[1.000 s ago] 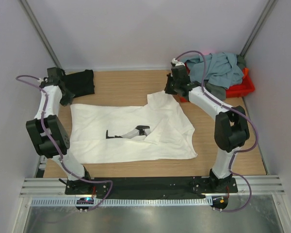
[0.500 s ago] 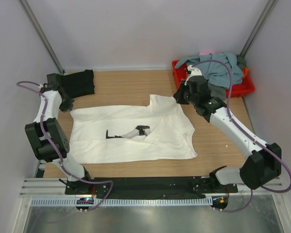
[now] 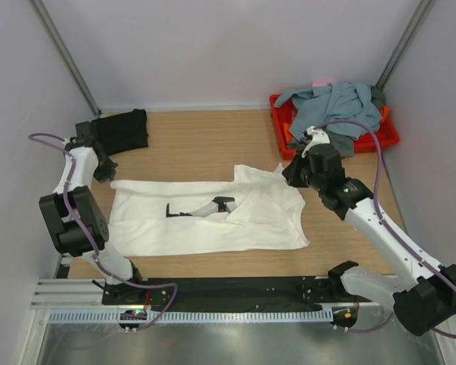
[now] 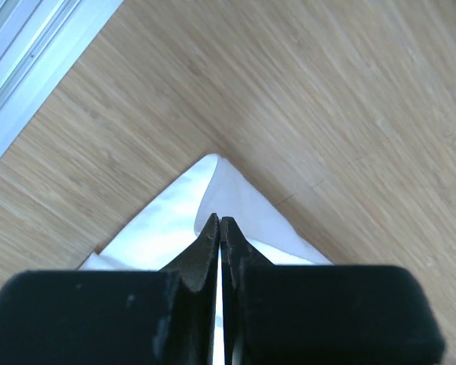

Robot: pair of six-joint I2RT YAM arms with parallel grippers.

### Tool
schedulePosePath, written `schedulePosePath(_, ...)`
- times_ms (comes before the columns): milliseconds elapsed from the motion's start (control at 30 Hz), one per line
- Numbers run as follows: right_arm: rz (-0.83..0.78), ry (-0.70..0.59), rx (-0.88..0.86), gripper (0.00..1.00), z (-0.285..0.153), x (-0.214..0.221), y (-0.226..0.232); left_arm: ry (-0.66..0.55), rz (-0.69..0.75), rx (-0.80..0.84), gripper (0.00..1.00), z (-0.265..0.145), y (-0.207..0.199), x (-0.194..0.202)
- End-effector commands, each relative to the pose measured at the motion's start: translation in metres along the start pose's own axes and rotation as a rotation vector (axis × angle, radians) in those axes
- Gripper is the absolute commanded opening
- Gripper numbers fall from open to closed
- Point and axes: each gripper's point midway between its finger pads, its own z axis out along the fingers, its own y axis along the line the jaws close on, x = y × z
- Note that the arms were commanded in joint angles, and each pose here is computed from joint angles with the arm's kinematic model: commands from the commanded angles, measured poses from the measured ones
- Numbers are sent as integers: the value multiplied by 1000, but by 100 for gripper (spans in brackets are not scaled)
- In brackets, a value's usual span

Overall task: Fold and stack the t-shirts
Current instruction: Fold the tshirt

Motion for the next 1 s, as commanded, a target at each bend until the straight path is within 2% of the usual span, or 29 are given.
schedulePosePath(0,17,-41,-19,1,-15,-5,4,-56,-8,-6,0,-15,10,-6)
schedulePosePath(267,38,8,-43,2,-33,27,-1,-38,5,-51,0,-23,28,12)
schedulePosePath(467,108,71,-59,2,-43,70,-9,-37,17,-146,0,-31,53,25)
schedulePosePath(500,124,77,-52,2,-45,78,-13,-27,26,-161,3,-30,57,30)
schedulePosePath(567,186,105,-18,7,-46,89,-18,10,35,-229,11,-30,72,39)
schedulePosePath(633,260,125,75,24,-47,99,-33,43,12,-313,22,-33,91,47)
schedulePosePath(667,282,135,102,36,-47,104,-37,37,-3,-345,48,-35,99,47)
schedulePosePath(700,307,139,134,50,-47,108,-42,41,-39,-353,54,-36,108,46)
schedulePosePath(800,362,141,170,61,-50,117,-49,-40,-119,-304,55,-50,109,30)
schedulePosePath(833,370,127,160,62,-50,115,-48,-80,-129,-263,55,-59,104,23)
schedulePosePath(900,367,125,147,63,-48,116,-46,-105,-132,-79,50,-63,71,15)
schedulePosePath(967,357,150,138,63,-39,119,-43,-118,-64,25,48,-65,40,17)
